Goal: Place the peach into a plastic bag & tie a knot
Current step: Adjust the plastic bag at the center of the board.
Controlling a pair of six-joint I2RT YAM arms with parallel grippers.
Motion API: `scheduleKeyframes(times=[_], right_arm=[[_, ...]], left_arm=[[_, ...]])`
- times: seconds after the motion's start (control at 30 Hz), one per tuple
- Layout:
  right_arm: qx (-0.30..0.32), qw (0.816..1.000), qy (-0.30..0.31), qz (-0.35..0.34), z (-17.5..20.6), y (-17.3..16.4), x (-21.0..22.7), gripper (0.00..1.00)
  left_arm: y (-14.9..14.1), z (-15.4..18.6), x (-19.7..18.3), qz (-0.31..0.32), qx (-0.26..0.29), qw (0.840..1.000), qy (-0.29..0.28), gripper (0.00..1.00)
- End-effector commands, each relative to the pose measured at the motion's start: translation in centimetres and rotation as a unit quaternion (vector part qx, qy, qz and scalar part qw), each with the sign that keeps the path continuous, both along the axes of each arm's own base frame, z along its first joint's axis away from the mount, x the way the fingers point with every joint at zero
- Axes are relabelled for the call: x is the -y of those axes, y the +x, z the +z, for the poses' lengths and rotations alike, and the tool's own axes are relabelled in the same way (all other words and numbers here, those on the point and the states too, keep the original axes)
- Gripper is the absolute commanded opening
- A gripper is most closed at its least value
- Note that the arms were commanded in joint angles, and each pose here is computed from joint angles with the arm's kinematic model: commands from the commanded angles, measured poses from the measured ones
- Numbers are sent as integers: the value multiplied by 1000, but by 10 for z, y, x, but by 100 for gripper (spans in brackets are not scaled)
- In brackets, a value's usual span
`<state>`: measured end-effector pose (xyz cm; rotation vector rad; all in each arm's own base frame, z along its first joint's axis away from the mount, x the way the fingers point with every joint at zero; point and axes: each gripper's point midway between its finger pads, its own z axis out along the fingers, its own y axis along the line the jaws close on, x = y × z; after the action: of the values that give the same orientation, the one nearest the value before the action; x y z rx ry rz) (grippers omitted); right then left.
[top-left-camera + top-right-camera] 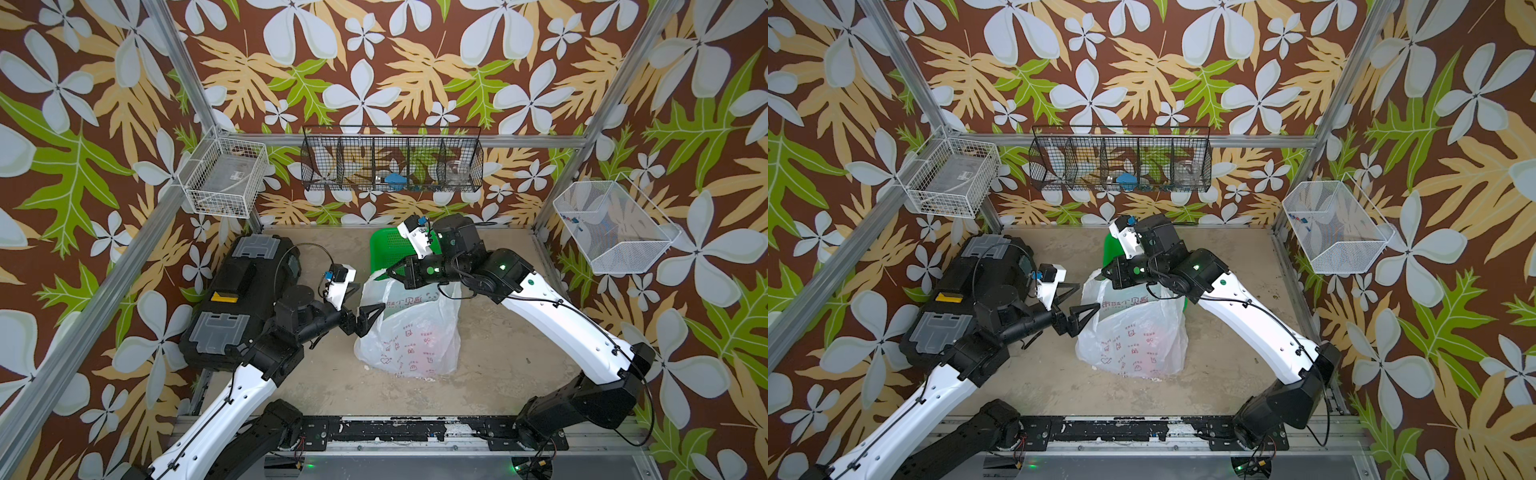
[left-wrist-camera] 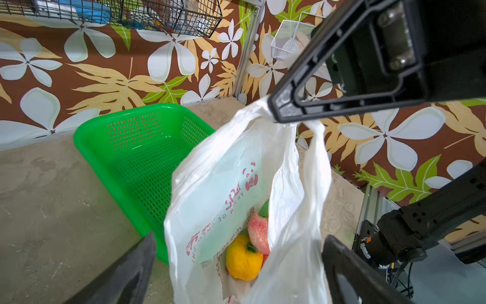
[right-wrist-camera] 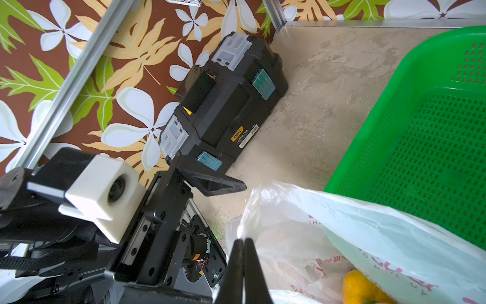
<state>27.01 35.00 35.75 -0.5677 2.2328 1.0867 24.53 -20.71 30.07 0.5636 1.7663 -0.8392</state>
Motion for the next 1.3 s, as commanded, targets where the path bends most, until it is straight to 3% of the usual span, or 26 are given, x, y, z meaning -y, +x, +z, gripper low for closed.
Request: scheduleKeyframes(times=[0.0, 0.27, 0.47, 0.57, 0.7, 0.77, 1.03, 1.1, 1.2, 1.27], right_arm=[[6, 1000, 21, 22, 12, -7, -4, 0], [22, 998, 25, 49, 23, -17, -1, 0], [37, 996, 44, 70, 37, -26, -2, 0], [40, 995, 49, 71, 39, -25, 0, 0], [40, 996, 57, 54, 39, -16, 7, 0], [41, 996, 67, 42, 42, -10, 12, 0], [26, 995, 89, 47, 43, -10, 7, 0], [26, 994, 93, 45, 44, -9, 7, 0], [16, 993, 106, 54, 45, -12, 4, 0], [12, 992, 112, 58, 46, -14, 3, 0]], left_arm=[[2, 16, 7, -20, 40, 999, -8, 100], [-14, 47, 39, -136, 84, 985, -69, 100], [0, 37, 46, -153, 98, 983, -30, 100], [-4, 26, 58, -200, 71, 977, -36, 100], [-16, 10, 67, -254, 14, 965, -55, 87], [-21, 2, 65, -256, 0, 965, -58, 81], [-17, 11, 53, -201, 51, 976, -67, 58], [-14, 9, 55, -200, 47, 976, -67, 58], [-9, 7, 58, -202, 40, 976, -68, 72], [-5, 8, 59, -200, 43, 976, -69, 73]])
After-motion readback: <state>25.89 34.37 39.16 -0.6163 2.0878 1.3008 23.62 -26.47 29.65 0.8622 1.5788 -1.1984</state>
